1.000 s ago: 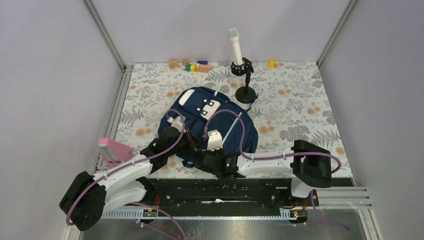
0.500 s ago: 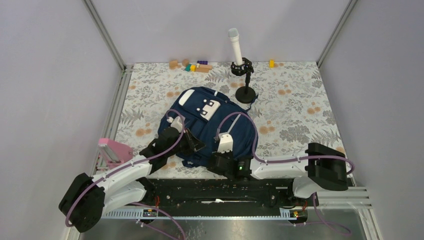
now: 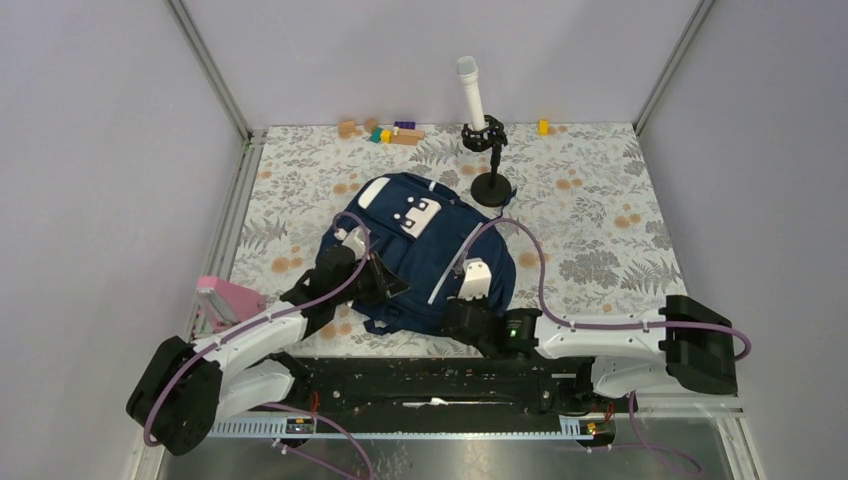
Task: Pack the student bag
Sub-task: Zip the student bag at the center of the board.
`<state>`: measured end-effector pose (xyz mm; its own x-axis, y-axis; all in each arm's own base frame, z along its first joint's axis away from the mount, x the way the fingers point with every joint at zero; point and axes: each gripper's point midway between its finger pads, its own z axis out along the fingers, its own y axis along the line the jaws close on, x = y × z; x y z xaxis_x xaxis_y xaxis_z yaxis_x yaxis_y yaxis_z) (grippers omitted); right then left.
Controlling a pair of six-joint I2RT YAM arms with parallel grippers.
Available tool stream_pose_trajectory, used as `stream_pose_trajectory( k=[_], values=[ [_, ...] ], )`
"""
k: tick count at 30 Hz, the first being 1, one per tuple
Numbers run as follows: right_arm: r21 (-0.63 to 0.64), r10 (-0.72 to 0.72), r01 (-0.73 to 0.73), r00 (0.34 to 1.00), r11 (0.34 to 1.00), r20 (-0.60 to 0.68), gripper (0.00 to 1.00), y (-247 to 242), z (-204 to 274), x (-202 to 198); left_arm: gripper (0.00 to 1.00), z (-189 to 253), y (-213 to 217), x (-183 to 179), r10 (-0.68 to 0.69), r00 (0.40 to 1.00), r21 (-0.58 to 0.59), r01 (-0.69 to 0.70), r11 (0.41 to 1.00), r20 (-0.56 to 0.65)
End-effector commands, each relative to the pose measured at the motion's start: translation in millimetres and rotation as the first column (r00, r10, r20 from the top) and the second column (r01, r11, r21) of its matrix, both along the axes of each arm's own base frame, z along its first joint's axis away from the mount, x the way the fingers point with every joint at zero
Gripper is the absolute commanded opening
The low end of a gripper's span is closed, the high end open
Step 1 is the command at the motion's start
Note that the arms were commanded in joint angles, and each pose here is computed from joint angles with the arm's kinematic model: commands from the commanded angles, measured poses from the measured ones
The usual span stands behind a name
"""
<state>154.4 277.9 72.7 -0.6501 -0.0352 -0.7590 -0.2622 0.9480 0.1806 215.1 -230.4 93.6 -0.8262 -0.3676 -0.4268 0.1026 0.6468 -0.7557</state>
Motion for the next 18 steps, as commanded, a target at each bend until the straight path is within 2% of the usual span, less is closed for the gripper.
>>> stream_pose_trajectory(
  k=[1,9,13,18],
  values=[
    [-0.153,-0.012,0.02,0.998,0.988,0.054,0.0,-44.3,5.0,13.5,0.0,29.7,9.8,47.9,0.08,0.981,0.021,-0.085,0.996,0.176],
    [-0.175,0.015,-0.007,0.999,0.984,0.043,0.0,-57.7,6.9,42.7,0.0,14.9,16.5,54.7,0.07,0.984,0.077,-0.084,0.994,0.164],
    [-0.165,0.05,-0.044,0.998,0.985,0.034,0.0,-52.1,5.0,57.8,0.0,8.0,12.3,49.1,0.017,0.986,0.082,-0.031,0.996,0.167],
    [-0.17,0.066,-0.058,0.997,0.984,0.04,0.0,-51.4,6.1,81.0,0.0,0.5,17.5,44.9,-0.036,0.979,0.145,0.006,0.989,0.203]
  ],
)
